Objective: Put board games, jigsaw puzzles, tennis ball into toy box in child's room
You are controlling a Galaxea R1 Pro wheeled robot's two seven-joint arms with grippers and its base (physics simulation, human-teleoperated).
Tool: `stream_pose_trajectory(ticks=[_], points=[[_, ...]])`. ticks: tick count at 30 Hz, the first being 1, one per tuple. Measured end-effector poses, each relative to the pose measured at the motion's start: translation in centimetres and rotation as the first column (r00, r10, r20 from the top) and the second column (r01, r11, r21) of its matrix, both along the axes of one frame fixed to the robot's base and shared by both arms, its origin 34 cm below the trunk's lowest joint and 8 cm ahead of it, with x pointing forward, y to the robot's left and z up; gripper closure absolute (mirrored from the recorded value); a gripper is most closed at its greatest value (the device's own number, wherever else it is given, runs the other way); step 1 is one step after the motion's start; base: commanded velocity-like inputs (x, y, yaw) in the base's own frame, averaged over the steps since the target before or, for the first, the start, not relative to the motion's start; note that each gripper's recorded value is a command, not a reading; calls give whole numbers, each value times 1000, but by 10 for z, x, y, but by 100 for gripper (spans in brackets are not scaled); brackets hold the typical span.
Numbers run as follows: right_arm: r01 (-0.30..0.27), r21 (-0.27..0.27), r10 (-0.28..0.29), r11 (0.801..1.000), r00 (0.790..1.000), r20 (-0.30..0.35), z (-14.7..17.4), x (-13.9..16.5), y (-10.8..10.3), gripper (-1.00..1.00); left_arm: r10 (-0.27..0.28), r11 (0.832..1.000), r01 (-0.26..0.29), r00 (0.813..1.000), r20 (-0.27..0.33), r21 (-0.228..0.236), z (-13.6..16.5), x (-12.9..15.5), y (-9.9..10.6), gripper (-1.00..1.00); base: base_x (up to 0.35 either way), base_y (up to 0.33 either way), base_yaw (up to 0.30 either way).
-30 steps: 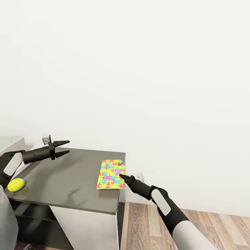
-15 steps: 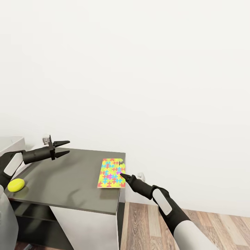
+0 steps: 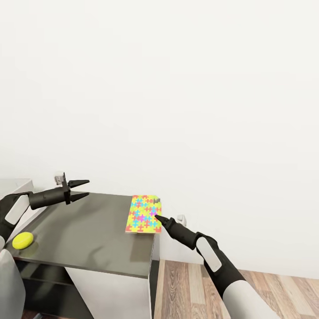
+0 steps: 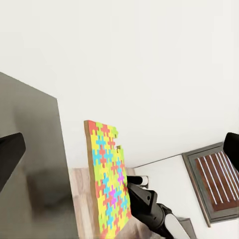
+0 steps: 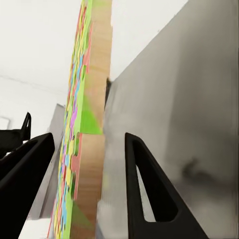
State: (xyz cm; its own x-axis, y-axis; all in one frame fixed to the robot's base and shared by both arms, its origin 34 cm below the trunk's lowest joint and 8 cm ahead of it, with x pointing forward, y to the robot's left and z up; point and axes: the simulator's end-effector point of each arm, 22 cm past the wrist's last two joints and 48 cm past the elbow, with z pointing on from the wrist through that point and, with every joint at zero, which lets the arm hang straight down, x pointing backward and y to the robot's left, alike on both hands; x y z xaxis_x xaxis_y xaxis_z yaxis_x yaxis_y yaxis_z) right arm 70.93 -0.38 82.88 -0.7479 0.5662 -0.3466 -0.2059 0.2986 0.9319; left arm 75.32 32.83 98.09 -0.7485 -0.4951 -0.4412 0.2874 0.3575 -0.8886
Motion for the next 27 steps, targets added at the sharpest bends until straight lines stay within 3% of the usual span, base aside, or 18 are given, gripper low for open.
stream_pose_trajectory(ticks=[8, 27], points=[[31, 18, -31, 999, 1000, -2, 16, 7, -10, 100, 1, 1000, 0, 1000, -7, 6, 12, 1, 0, -100, 0, 0, 0], [35, 15, -35, 999, 999, -9, 46, 8, -10, 100, -2, 1000, 2, 1000, -11, 10, 41, 3, -3, -100, 0, 0, 0]])
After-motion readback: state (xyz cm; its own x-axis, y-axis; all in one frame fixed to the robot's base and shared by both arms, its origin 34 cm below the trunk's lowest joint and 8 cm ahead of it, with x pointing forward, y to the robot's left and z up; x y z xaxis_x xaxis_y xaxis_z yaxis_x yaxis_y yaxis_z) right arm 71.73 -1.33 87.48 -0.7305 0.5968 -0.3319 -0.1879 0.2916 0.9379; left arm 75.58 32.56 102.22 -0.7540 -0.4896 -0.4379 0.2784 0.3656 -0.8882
